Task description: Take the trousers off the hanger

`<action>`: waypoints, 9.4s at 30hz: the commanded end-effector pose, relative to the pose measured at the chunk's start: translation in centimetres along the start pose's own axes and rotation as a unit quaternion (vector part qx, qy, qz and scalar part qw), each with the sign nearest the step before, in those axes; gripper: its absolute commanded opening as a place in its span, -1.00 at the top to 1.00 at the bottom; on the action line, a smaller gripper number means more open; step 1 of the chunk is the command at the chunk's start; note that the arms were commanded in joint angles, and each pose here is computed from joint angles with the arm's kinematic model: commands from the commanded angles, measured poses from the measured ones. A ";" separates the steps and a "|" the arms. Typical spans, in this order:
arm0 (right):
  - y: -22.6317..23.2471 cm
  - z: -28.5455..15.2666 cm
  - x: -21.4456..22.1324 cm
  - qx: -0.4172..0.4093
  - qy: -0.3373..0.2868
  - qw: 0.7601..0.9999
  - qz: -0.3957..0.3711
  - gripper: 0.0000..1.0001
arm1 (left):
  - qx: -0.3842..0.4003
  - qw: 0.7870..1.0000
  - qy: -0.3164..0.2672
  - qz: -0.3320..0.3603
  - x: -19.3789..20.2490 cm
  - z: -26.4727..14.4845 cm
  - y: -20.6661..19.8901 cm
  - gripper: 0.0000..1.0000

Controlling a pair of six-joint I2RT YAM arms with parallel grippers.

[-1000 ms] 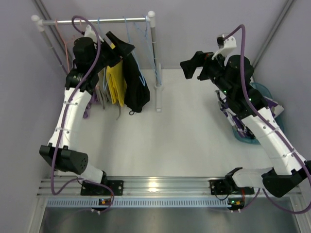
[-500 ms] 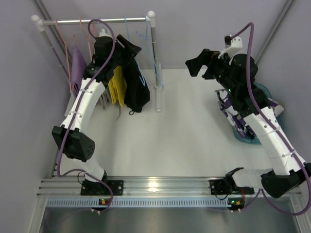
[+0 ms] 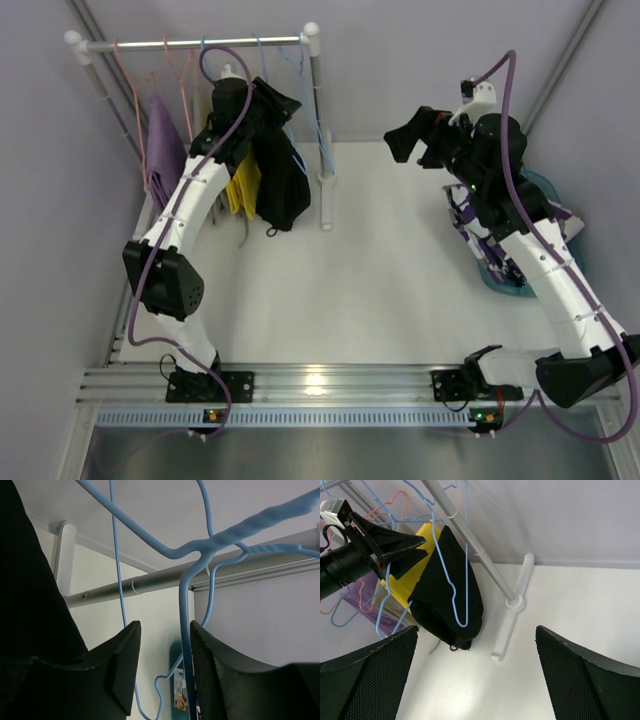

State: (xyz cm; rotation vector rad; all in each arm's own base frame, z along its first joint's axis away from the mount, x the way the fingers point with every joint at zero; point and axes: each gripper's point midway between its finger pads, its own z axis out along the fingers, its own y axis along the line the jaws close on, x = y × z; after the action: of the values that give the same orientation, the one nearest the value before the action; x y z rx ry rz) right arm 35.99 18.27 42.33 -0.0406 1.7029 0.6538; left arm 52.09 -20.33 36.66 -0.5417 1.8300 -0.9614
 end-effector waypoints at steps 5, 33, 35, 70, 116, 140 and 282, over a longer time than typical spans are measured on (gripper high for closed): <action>-0.3 -0.6 -0.3 -0.002 -0.002 1.000 0.007 -0.99 | 0.075 0.997 0.009 -0.021 -0.5 -0.4 -3.8 0.43; -0.2 -1.5 -0.2 -0.021 0.002 1.000 0.000 -0.99 | 0.244 0.969 -0.026 0.040 -5.1 -9.8 -15.3 1.00; -0.3 -1.7 -0.2 -0.020 0.001 1.000 -0.004 -0.99 | 0.238 0.970 -0.020 0.038 -4.9 -10.4 -15.3 1.00; -4.2 -14.7 3.5 0.044 -0.025 0.991 -0.128 -0.99 | 0.244 0.918 0.297 0.098 15.1 -28.8 -7.9 1.00; -4.9 -15.1 11.8 -0.046 -0.029 0.979 -0.199 -0.99 | 0.224 0.953 0.202 0.040 18.8 -15.7 -23.4 1.00; -1.7 -6.3 18.9 -0.154 -0.044 0.945 -0.286 -0.99 | 0.296 0.938 0.170 -0.056 16.8 -14.8 -28.9 1.00; -2.5 -26.8 -34.8 0.329 -0.562 0.703 -0.286 1.00 | 0.127 0.945 0.252 0.165 23.5 -11.5 -8.6 1.00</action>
State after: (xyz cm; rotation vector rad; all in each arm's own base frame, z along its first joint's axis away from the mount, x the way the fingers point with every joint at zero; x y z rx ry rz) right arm 26.39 -4.75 70.40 0.2177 0.7633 -0.3642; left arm 31.12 -38.34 30.65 0.1676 2.2097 -1.1426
